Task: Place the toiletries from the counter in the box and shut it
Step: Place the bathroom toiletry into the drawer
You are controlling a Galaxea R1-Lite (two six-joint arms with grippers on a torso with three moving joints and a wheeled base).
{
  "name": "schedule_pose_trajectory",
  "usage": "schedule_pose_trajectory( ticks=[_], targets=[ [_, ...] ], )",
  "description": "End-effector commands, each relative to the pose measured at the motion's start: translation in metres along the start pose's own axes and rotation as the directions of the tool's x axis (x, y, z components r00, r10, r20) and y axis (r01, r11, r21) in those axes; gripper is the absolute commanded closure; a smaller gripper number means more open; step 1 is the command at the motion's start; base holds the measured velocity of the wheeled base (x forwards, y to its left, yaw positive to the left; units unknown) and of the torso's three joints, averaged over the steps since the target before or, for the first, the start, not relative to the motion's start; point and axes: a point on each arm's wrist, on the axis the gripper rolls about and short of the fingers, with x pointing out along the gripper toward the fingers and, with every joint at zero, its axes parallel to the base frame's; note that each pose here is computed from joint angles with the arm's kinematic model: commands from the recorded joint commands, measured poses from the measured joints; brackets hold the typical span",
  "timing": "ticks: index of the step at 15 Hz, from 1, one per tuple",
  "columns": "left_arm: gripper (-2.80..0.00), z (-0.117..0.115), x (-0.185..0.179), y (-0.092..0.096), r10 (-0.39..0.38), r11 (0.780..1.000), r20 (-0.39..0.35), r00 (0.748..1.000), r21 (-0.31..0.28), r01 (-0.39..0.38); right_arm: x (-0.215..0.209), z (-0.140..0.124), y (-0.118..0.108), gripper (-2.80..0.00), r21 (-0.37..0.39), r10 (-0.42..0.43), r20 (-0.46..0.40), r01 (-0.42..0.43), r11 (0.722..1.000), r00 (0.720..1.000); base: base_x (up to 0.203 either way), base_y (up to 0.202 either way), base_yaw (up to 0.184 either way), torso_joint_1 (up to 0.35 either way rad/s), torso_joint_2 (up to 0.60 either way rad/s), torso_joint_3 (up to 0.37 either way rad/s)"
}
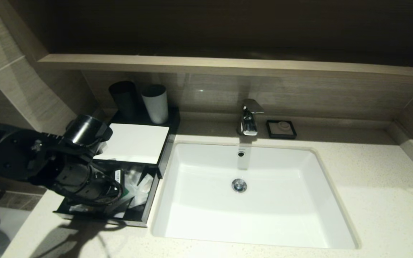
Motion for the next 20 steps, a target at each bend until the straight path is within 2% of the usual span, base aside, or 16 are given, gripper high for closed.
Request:
schedule_pose_trajectory(
  ticks=[1, 4, 14, 20],
  targets=[
    [0.00, 0.000, 0.003, 0.001, 0.017, 1.000, -0.002, 1.000, -0.006, -0.017, 0.000, 0.000, 0.000, 0.00, 0.000, 0.001, -0.001, -0.001, 1.000, 1.000, 0.000, 0.000, 0.000, 0.000, 0.00, 0.000],
    [0.00, 0.000, 0.004, 0.001, 0.032, 0.999, -0.001, 0.999, -0.007, -0.032, 0.000, 0.000, 0.000, 0.00, 0.000, 0.001, -0.001, -0.001, 1.000, 1.000, 0.000, 0.000, 0.000, 0.000, 0.00, 0.000],
    [0.00, 0.005, 0.007, -0.001, 0.012, 1.000, 0.032, 0.999, -0.016, -0.012, 0.000, 0.000, 0.000, 0.00, 0.000, 0.001, -0.001, -0.001, 1.000, 1.000, 0.000, 0.000, 0.000, 0.000, 0.00, 0.000],
    [0.00, 0.005, -0.013, 0.000, -0.014, 1.000, 0.088, 0.996, -0.023, 0.016, 0.000, 0.000, 0.000, 0.00, 0.000, 0.001, -0.001, -0.001, 1.000, 1.000, 0.000, 0.000, 0.000, 0.000, 0.00, 0.000]
  ],
)
